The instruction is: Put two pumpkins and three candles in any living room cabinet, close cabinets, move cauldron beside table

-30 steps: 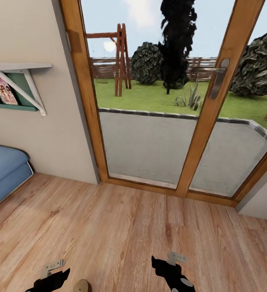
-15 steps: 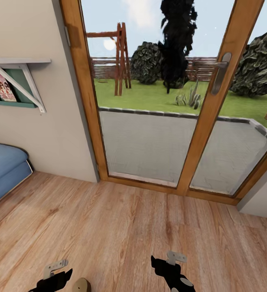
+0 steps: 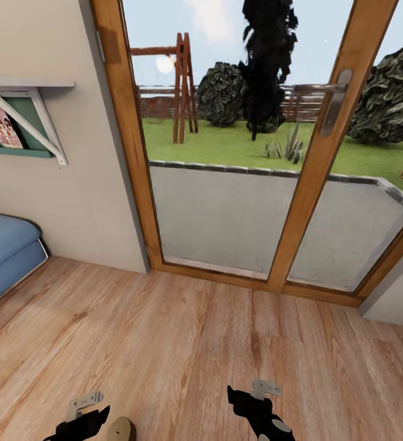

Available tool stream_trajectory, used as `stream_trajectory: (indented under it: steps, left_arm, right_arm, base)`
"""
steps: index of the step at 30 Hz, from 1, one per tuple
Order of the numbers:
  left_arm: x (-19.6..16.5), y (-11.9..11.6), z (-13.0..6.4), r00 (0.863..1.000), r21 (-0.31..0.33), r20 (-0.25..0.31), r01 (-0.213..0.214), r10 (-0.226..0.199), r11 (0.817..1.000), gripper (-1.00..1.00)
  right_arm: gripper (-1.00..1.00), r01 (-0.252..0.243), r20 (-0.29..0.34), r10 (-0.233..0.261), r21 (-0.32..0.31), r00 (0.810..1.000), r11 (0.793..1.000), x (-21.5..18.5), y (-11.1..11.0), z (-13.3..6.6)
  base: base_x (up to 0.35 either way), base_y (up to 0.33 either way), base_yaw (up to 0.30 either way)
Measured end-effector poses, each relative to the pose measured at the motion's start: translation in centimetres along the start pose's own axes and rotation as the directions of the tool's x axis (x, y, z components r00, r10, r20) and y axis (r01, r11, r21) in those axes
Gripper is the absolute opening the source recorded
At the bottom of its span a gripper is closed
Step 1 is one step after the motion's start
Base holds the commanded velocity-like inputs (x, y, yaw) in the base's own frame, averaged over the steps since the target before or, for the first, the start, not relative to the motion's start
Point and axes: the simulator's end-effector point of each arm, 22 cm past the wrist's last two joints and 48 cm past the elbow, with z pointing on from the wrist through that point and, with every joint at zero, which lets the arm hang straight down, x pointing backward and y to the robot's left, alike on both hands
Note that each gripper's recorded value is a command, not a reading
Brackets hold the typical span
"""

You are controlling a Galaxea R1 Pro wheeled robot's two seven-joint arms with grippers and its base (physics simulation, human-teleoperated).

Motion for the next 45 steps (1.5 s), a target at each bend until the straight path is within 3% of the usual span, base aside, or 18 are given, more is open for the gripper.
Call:
stream_trajectory:
  steps: [2, 4, 5, 8, 10, 17, 23, 30, 45]
  left_arm:
    - [0.3, 0.0, 0.3, 1.000, 0.001, 0.000, 0.001, -0.001, 1.000, 1.00]
    - [0.6, -0.1, 0.6, 1.000, 0.003, 0.000, -0.001, 0.001, 1.000, 1.00]
    - [0.8, -0.4, 0.8, 1.000, 0.009, -0.002, -0.009, 0.009, 1.000, 1.00]
    - [1.7, -1.4, 1.3, 1.000, 0.028, -0.008, -0.027, 0.027, 0.999, 1.00]
    - [2.2, -2.1, 1.7, 0.999, 0.040, -0.010, -0.033, 0.033, 0.999, 1.00]
    - [3.4, -2.6, 2.8, 0.999, 0.049, -0.012, -0.034, 0.035, 0.998, 1.00]
    - [4.2, -2.4, 3.7, 0.999, 0.049, -0.012, -0.035, 0.035, 0.998, 1.00]
    - [5.1, -2.3, 4.8, 0.999, 0.050, -0.012, -0.035, 0.036, 0.998, 1.00]
    - [7.2, -1.6, 7.3, 0.999, 0.042, -0.009, -0.035, 0.035, 0.999, 1.00]
  right_arm:
    - [1.00, 0.001, 0.006, 0.000, -0.036, 1.000, 0.999, 0.0, 0.9, 0.2]
    - [1.00, 0.000, 0.021, 0.003, -0.119, 1.000, 0.993, -0.5, 3.0, 0.1]
    - [1.00, -0.001, 0.025, 0.006, -0.188, 1.000, 0.982, -0.6, 4.5, 0.0]
    - [1.00, -0.001, 0.026, 0.009, -0.294, 1.000, 0.956, -0.4, 6.4, -0.2]
    - [1.00, 0.006, 0.028, 0.003, -0.333, 1.000, 0.943, -0.2, 6.8, -0.2]
    - [1.00, 0.014, 0.030, -0.003, -0.382, 1.000, 0.924, 0.7, 6.8, 0.4]
    - [1.00, 0.038, 0.033, -0.025, -0.522, 0.999, 0.852, 1.4, 7.4, -0.3]
    - [1.00, 0.039, 0.031, -0.026, -0.546, 0.999, 0.837, 2.5, 7.3, 0.4]
    - [1.00, 0.035, 0.021, -0.028, -0.534, 0.999, 0.845, 5.2, 5.7, 2.9]
  base:
    - [0.000, 0.000, 0.000]
    - [0.000, 0.000, 0.000]
    - [0.000, 0.000, 0.000]
    - [0.000, 0.000, 0.000]
    - [0.000, 0.000, 0.000]
    - [0.000, 0.000, 0.000]
    - [0.000, 0.000, 0.000]
    - [0.000, 0.000, 0.000]
    - [0.000, 0.000, 0.000]
